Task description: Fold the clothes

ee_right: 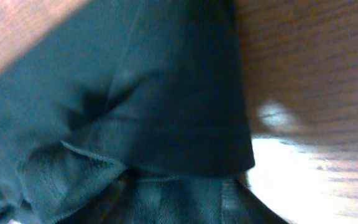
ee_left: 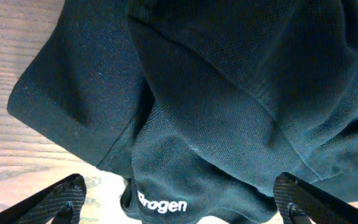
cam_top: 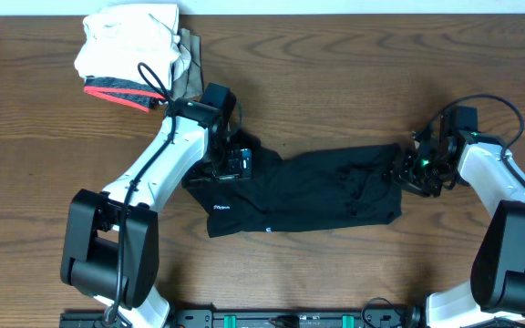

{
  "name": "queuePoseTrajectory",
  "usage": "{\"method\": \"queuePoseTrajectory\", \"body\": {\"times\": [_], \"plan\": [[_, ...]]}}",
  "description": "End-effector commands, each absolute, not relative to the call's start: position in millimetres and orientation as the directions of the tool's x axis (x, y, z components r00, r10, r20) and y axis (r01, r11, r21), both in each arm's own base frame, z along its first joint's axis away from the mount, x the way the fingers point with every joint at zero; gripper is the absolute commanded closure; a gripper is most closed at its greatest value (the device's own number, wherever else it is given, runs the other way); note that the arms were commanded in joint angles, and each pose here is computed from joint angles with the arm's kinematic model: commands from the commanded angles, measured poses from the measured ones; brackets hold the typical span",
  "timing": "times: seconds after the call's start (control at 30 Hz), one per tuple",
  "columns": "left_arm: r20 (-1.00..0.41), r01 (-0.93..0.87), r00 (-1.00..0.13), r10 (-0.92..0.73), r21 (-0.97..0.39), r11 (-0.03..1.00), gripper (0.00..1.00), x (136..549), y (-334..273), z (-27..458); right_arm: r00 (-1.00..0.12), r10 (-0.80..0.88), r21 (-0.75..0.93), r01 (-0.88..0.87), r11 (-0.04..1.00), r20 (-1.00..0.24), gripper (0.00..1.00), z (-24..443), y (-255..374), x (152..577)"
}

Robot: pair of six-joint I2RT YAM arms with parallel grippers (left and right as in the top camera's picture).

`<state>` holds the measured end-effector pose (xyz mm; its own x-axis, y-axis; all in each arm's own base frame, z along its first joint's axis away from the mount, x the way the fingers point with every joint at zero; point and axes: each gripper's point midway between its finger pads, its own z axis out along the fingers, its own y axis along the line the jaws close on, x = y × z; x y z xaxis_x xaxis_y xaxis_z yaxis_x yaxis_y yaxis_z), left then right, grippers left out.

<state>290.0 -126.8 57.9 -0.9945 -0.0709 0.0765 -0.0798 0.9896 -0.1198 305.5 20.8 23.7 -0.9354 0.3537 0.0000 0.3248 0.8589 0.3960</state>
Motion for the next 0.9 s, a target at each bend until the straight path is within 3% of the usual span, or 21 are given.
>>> {"method": "queuePoseTrajectory", "body": {"times": [0.0,0.17,0.6,0.87], "plan": [[0.092,-0.091,-0.992,-0.081,-0.111,0.990,0.02,285.9,-125.0,55.3,-0.929,0.371,0.431,0.332,0.839,-0.007,0.75,28.4,23.9,310.2],[0.092,-0.091,-0.993,-0.081,-0.111,0.990,0.02,286.0,-125.0,55.3,-0.926,0.377,0.502,0.314,0.806,-0.026,0.99,35.6,33.7,321.1],[0.091,-0.091,-0.993,-0.081,-0.111,0.990,0.02,286.1,-125.0,55.3,-0.921,0.379,0.548,0.273,0.791,-0.088,0.95,46.4,36.7,340.2],[0.088,-0.091,-0.993,-0.081,-0.113,0.990,0.02,286.8,-125.3,55.2,-0.914,0.388,0.481,0.288,0.828,-0.121,0.90,42.9,23.2,344.1]]}}
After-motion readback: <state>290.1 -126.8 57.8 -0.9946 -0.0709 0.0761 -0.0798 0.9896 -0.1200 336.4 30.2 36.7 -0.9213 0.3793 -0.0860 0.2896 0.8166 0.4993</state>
